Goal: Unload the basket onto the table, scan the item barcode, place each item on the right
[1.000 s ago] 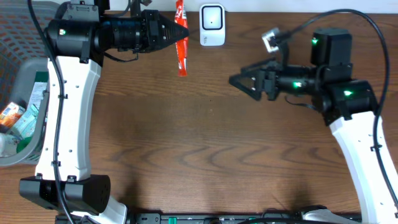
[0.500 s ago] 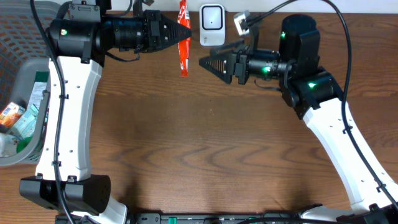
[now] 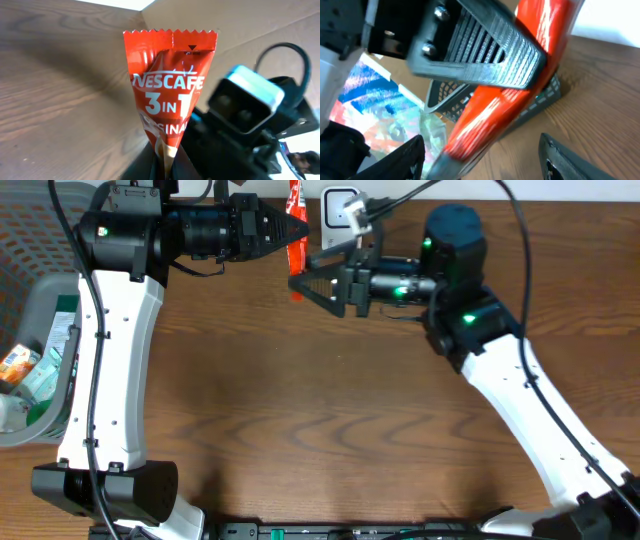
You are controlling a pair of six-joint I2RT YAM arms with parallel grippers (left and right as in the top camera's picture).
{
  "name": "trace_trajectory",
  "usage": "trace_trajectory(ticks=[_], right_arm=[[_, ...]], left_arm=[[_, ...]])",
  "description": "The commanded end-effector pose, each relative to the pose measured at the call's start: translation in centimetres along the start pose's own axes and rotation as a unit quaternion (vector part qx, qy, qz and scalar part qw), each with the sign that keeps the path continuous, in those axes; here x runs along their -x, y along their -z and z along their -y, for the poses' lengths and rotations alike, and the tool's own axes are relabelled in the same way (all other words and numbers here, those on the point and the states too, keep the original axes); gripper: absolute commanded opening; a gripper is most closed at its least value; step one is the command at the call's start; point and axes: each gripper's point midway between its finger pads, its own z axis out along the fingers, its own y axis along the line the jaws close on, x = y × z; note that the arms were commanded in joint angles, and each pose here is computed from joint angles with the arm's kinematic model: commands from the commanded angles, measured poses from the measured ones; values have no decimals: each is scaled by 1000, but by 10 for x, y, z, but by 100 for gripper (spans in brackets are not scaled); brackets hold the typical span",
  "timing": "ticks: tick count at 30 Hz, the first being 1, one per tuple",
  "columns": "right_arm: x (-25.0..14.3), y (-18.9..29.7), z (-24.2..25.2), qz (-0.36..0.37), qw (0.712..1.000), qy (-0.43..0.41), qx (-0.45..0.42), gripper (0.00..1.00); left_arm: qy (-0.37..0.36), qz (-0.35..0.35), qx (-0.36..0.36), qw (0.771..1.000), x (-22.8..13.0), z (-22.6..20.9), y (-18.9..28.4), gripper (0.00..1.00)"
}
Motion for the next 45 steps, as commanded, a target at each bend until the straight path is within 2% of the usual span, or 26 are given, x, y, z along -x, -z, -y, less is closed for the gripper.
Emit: trace_trajectory(ticks=[1,6,9,12,15,19,24,31,33,34,36,37,40,45], right_arm=[[-1,-9,-2,1,1000,2,6,63],[1,-9,0,5,1000,5,0,41],[3,-7,3,7,1000,5,-3,36],[4,-5,5,9,1000,4,-6,37],[8,-4,3,15,1000,13,-3,49],[17,-4,-4,31,999,30,9,51],[21,-4,-8,37,999,22,17,37],[15,-4,-2,27,1000,9,8,1],[15,-4,-1,27,999,20,4,1],[15,-4,-1,28,999,20,3,1],[15,-4,0,29,999,22,2,1],[15,-4,1,30,999,24,0,1],[11,-3,7,22,1000,19,-11,1],[-2,10,50,13,994,-23,-106,1]], left_arm=[[1,-8,-24,1000,-2,7,-1,7],[-3,-6,-24,1000,-1,8,-1,8],[-11,-2,-22,1000,1,7,-1,7],[-15,-1,-22,1000,2,8,-1,8],[-14,-1,-22,1000,2,8,-1,8],[-14,-1,-22,1000,2,8,-1,7],[-14,-1,-22,1000,2,8,-1,7],[-14,-1,-22,1000,2,8,-1,7],[-14,-1,-22,1000,2,8,-1,8],[-15,-1,-22,1000,2,8,-1,12],[-17,-1,-22,1000,2,8,-1,42],[-21,0,-22,1000,3,8,-1,51],[-42,10,-8,999,7,4,-1,61],[-45,54,105,992,25,-34,4,62]])
